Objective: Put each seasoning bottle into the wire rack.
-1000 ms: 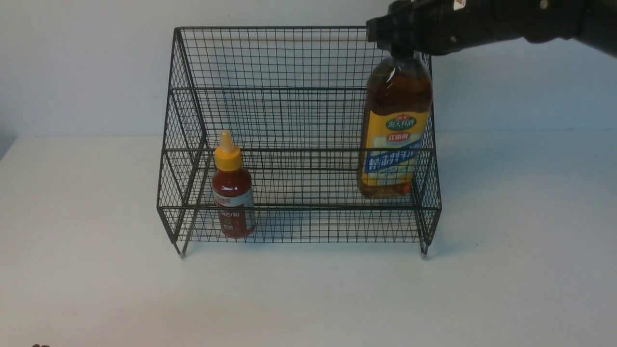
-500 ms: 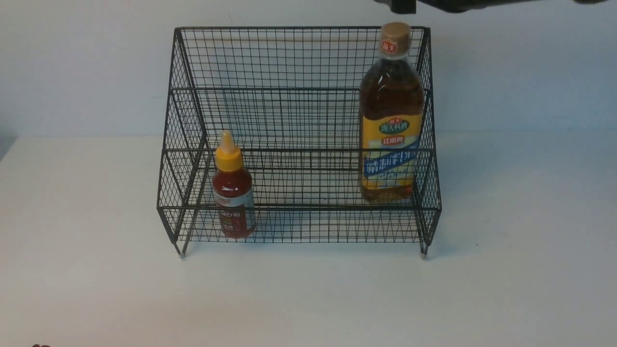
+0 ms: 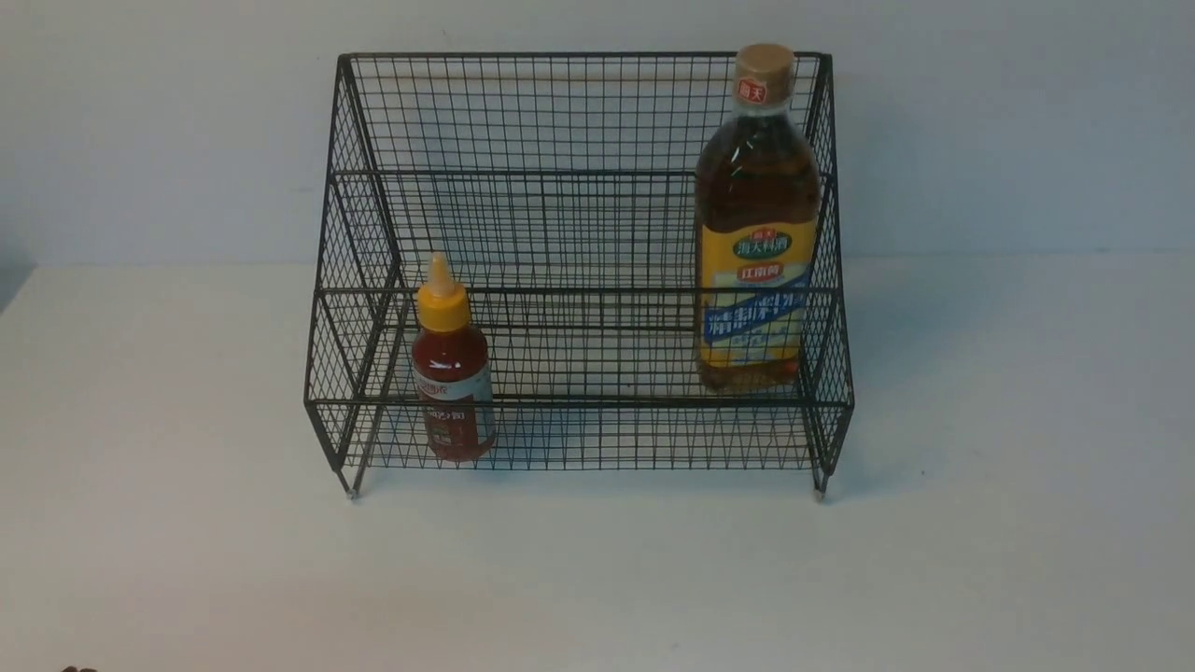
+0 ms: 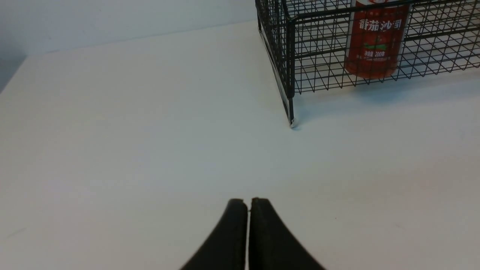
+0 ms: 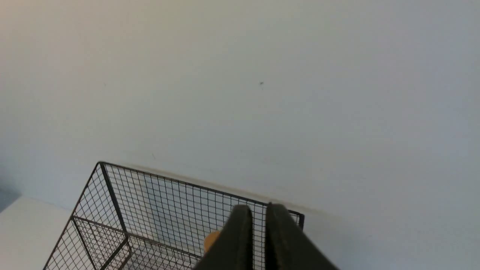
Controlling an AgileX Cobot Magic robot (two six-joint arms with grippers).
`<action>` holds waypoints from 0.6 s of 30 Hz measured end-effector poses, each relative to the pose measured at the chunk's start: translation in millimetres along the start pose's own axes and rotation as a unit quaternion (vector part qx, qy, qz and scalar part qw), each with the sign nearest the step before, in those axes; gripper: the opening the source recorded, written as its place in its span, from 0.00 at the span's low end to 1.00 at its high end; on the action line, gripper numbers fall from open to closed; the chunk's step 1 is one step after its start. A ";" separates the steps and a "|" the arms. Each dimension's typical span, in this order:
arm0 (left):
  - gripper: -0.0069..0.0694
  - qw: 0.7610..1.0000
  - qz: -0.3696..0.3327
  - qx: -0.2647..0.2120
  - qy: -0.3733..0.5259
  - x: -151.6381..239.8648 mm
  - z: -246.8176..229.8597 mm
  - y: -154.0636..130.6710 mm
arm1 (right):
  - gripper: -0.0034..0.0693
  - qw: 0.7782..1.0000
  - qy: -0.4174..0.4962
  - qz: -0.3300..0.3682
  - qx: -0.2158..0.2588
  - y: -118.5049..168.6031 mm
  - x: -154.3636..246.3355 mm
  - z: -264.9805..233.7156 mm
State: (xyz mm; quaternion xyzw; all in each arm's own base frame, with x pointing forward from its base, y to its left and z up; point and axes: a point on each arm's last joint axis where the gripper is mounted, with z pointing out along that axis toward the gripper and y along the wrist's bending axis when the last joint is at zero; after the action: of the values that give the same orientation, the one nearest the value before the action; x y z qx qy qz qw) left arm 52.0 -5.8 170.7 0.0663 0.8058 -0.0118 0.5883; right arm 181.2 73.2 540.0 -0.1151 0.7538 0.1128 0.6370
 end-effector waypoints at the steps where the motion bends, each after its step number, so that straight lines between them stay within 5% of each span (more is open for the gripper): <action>1: 0.08 1.000 0.000 0.000 0.000 0.0 0.0 0.0 | 0.06 1.000 -0.004 0.000 0.001 -0.6 1.0 -5.2; 11: 0.08 1.000 0.000 0.000 0.000 0.0 0.0 0.0 | 0.03 0.994 -0.095 0.054 -0.026 -10.9 109.0 -92.4; 18: 0.08 1.000 0.000 0.000 0.000 0.0 0.0 0.0 | 0.03 0.989 -0.120 0.072 -0.043 -13.1 172.8 -110.7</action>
State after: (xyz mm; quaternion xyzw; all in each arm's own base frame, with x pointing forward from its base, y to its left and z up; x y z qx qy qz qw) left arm 52.0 -5.8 170.7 0.0663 0.8058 -0.0118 0.5883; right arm 53.9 20.6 387.3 -0.0739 0.6726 0.2038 0.7076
